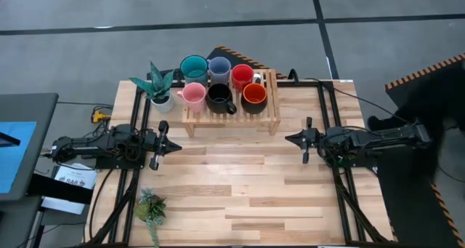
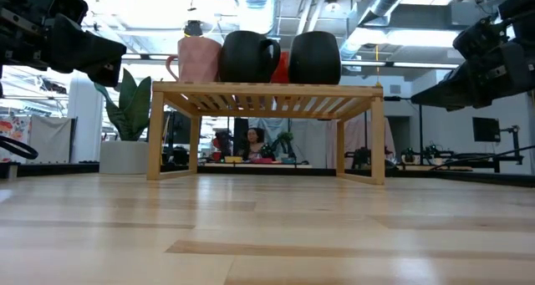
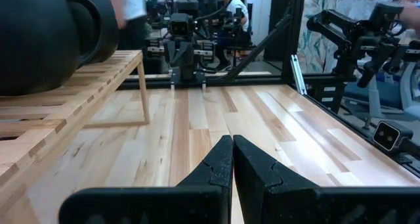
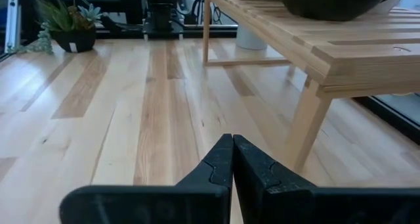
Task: Place coffee mugs
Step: Return to Home Position
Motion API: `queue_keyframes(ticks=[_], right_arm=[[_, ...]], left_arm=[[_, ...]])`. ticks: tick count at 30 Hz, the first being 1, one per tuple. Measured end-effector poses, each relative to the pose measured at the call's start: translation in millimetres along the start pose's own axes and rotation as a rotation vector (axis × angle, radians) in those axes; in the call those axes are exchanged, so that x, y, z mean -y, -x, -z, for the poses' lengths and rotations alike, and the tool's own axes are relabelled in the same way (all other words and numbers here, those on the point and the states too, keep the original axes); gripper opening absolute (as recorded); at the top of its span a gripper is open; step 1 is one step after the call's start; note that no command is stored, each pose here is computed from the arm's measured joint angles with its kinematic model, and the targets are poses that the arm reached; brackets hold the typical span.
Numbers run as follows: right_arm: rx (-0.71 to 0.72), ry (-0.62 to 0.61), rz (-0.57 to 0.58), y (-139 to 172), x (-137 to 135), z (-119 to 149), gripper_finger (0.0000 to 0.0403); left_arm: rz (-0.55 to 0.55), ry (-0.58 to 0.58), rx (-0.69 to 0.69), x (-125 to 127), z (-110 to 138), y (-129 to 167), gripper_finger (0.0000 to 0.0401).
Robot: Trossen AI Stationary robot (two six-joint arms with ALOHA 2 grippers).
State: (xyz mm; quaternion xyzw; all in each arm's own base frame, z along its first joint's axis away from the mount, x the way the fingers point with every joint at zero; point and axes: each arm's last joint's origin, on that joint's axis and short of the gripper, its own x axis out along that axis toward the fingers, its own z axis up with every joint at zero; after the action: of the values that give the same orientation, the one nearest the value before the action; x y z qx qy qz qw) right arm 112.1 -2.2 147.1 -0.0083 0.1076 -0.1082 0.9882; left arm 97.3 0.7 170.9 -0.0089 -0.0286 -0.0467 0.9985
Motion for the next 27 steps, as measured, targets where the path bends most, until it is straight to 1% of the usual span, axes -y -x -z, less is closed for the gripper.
queue_keyframes(ticks=[9, 15, 20, 21, 24, 27], right_arm=[[0.005, -0.001, -0.002, 1, 0, 0, 0.0039], [0.15, -0.038, -0.022, 11, 1, -12, 0.0039], [0.292, -0.08, -0.001, 20, 6, -22, 0.004], [0.294, -0.08, 0.004, 20, 6, -22, 0.004], [0.355, -0.097, 0.007, 22, 7, -28, 0.004], [0.343, -0.094, 0.008, 22, 7, -26, 0.004]], left_arm=[[-0.005, -0.001, 0.003, 0, 0, 0, 0.0], [-0.055, 0.0, -0.006, -2, 1, 0, 0.0], [-0.169, 0.001, -0.026, -5, 3, 1, 0.0], [-0.17, 0.001, -0.024, -5, 3, 1, 0.0], [-0.165, 0.001, -0.025, -5, 3, 1, 0.0], [-0.165, 0.001, -0.025, -5, 3, 1, 0.0]])
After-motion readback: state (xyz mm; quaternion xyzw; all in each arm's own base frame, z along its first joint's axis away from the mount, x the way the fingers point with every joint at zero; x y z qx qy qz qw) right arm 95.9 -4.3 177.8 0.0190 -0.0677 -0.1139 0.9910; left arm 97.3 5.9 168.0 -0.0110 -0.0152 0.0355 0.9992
